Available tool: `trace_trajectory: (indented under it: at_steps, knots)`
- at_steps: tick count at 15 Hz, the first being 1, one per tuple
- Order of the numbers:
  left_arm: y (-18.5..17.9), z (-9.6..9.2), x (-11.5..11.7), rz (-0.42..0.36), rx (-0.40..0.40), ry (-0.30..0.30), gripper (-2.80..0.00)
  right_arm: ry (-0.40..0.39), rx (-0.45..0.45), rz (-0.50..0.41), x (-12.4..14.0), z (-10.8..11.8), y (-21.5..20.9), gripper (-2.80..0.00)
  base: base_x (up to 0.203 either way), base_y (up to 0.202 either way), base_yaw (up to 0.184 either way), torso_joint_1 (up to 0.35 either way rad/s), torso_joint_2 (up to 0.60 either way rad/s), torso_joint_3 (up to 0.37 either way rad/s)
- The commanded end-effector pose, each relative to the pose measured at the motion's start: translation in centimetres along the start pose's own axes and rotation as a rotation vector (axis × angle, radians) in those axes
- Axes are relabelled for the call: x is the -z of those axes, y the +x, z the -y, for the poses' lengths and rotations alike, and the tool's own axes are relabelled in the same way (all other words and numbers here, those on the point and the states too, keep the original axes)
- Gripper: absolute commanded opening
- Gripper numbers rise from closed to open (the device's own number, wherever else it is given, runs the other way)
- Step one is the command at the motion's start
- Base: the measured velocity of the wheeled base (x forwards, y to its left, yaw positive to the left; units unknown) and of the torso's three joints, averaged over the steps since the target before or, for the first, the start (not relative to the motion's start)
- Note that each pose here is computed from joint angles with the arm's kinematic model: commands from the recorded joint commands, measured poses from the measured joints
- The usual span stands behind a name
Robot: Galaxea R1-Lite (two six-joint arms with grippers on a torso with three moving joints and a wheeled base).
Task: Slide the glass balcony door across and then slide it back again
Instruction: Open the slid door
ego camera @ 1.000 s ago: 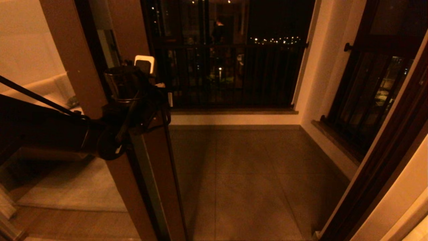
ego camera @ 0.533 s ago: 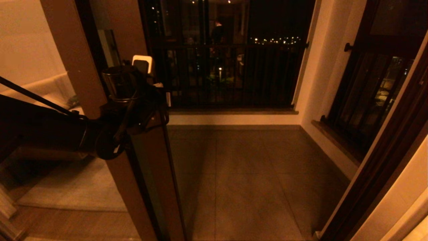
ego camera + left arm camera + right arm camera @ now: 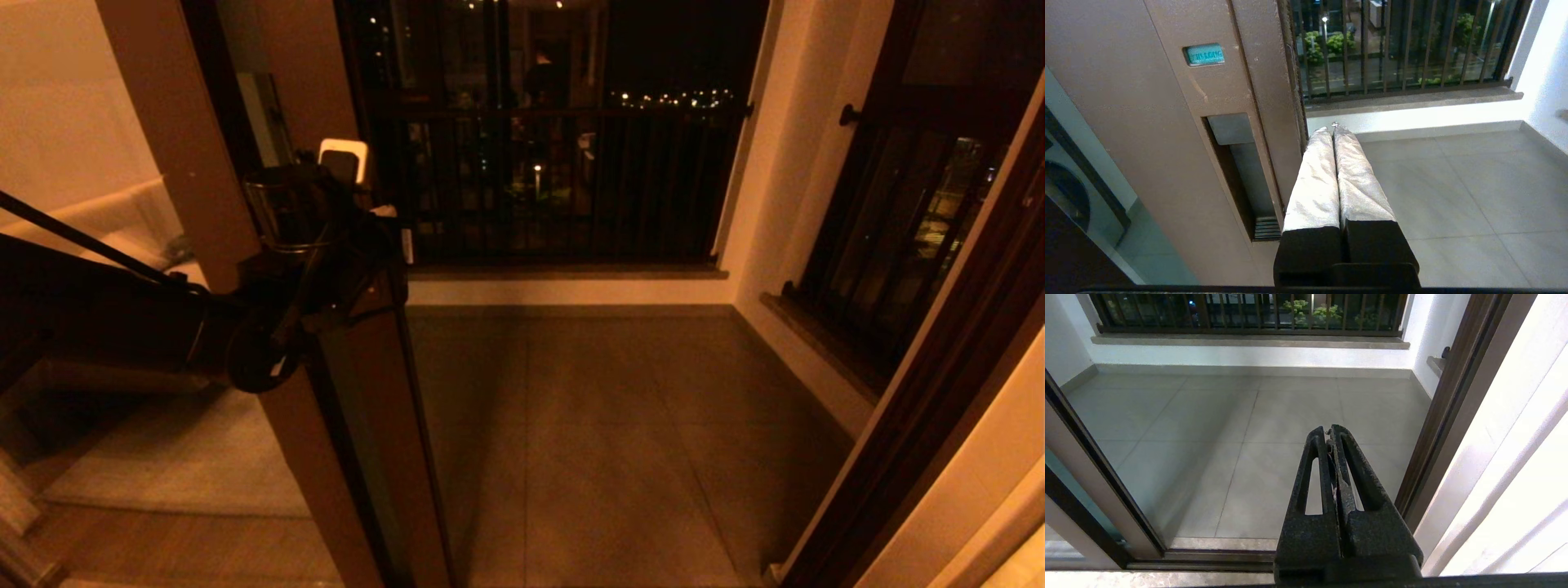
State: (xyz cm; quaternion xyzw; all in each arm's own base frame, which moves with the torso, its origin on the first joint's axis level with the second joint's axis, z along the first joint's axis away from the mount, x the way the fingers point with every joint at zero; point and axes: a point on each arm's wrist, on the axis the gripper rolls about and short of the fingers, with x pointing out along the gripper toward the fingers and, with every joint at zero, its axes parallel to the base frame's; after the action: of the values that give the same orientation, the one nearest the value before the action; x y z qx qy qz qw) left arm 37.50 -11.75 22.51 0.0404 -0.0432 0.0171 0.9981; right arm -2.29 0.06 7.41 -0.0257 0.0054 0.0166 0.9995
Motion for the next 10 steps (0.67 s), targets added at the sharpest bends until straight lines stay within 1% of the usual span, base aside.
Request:
trace_trajectory:
  at_steps: [1, 5, 10]
  knots:
    - [0.13, -0.14, 0.12, -0.001, -0.009, 0.002, -2.8, -0.001, -0.001, -0.002, 0.01, 0.0, 0.01, -2.8, 0.0, 0.0, 0.0, 0.0, 0.0, 0.0]
    - [0.35, -0.75, 0.3, -0.005, -0.024, 0.005, -2.8, -0.001, -0.001, -0.002, 0.0, 0.0, 0.01, -2.8, 0.0, 0.0, 0.0, 0.0, 0.0, 0.0]
    - [0.38, -0.86, 0.35, -0.007, -0.027, 0.004, -2.8, -0.001, -0.001, -0.001, -0.01, 0.0, 0.01, -2.8, 0.0, 0.0, 0.0, 0.0, 0.0, 0.0]
